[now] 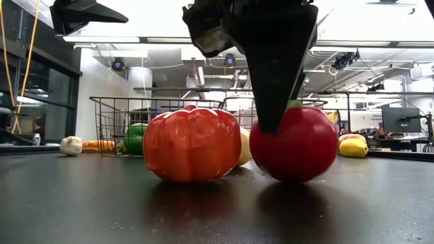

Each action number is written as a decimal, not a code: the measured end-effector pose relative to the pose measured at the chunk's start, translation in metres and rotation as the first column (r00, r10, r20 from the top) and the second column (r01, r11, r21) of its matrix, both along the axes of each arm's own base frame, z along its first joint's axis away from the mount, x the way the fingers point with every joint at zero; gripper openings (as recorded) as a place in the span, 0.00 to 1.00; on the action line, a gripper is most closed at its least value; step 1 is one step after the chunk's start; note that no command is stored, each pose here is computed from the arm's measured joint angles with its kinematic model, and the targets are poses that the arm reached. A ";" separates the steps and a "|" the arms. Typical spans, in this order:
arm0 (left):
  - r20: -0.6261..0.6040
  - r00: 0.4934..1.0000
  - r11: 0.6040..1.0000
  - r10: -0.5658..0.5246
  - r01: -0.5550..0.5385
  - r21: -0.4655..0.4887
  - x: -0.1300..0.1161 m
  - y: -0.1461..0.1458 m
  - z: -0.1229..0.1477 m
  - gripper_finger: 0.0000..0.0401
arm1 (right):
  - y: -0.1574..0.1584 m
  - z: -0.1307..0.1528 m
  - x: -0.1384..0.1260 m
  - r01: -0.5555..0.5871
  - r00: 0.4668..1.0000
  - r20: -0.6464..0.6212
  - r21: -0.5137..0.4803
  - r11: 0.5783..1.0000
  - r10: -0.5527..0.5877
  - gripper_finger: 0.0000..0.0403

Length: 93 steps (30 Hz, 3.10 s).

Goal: Sort produce into baskets
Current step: Put the tomato into the right gold wire basket

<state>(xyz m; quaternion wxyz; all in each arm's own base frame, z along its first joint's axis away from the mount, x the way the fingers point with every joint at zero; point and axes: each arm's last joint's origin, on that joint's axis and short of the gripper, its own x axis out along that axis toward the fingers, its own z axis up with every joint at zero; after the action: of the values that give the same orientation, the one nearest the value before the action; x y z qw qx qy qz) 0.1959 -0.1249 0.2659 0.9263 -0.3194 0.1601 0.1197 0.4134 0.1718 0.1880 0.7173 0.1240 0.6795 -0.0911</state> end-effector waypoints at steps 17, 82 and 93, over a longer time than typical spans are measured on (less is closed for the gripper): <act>-0.014 1.000 1.000 -0.027 0.027 -0.010 0.000 -0.001 -0.001 0.88 | 0.009 -0.007 -0.006 0.139 0.990 0.015 -0.042 0.989 -0.138 0.94; 0.563 0.818 0.967 -0.119 -0.034 0.253 -0.069 0.058 0.151 0.88 | -0.242 0.116 -0.082 0.739 0.660 0.364 -0.155 0.656 -0.658 0.71; 0.566 0.815 0.966 -0.119 -0.037 0.256 -0.074 0.062 0.153 0.88 | -0.256 0.115 -0.083 0.743 0.648 0.324 -0.069 0.666 -0.690 0.97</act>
<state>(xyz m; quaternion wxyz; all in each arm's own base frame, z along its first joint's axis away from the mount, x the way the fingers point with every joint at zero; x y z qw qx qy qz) 0.1223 -0.0634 0.4184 0.9666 -0.2153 -0.1380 0.0168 0.3305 -0.0840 0.3034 0.7158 0.3238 0.4574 -0.4166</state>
